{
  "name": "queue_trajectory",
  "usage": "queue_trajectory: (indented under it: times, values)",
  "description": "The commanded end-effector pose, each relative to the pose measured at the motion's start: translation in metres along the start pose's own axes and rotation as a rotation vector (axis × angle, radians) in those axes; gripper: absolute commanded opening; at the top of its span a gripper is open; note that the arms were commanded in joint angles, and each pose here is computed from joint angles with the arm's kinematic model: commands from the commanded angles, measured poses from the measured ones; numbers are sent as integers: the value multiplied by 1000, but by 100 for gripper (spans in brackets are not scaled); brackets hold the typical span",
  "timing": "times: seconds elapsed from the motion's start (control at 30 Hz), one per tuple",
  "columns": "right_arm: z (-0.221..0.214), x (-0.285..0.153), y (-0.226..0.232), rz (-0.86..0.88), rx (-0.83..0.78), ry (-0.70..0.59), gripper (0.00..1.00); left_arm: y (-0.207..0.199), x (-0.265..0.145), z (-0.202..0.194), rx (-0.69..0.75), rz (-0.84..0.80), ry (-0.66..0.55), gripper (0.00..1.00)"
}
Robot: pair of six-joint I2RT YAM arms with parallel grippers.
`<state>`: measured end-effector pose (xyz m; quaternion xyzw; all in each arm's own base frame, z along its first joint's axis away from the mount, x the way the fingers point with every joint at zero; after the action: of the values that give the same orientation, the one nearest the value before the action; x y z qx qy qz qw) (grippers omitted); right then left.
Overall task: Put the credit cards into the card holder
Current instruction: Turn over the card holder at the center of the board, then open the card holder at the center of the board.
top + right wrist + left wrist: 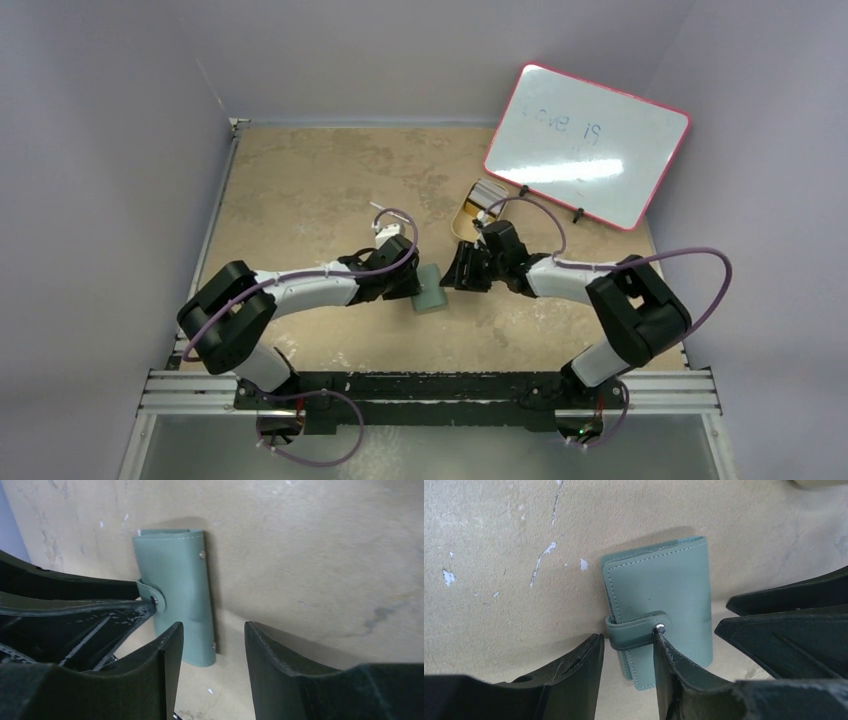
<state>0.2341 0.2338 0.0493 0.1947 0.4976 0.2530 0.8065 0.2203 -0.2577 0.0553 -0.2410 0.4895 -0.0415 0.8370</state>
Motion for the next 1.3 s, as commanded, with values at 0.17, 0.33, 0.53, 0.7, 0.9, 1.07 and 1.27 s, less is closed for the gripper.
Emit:
queue_trajectory:
  times: [0.17, 0.33, 0.53, 0.7, 0.9, 1.07, 1.27]
  values:
    - [2, 21, 26, 73, -39, 2, 46, 10, 9, -8, 14, 1, 14, 40]
    - [8, 17, 30, 61, -46, -27, 17, 4, 3, -5, -5, -24, 8, 39]
    - [19, -5, 44, 76, -65, -68, 0, -24, -36, 17, -43, -118, -40, 40]
    - [20, -21, 58, 110, -55, -85, 0, -42, -58, 32, -31, -181, -69, 43]
    - [25, -32, 71, 126, -51, -116, 0, -43, -44, 25, -3, -164, -29, 44]
    - [26, -36, 74, 123, -50, -132, 0, -28, -25, 15, 14, -101, -10, 44]
    - [23, -34, 75, 127, -56, -125, 0, -21, -4, 4, 32, -82, 22, 44]
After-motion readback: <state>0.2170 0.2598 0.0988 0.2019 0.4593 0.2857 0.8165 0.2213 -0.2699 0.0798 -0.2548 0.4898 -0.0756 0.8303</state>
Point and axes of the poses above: each gripper's point midway between its finger pads, its own x axis out along the fingers, its own y axis along the line the jaws close on, z = x × y, the point moved 3 cm from there along -x, back along the fingers, and after that the axes turned 9 degrees about -x, right-handed, at the moved point
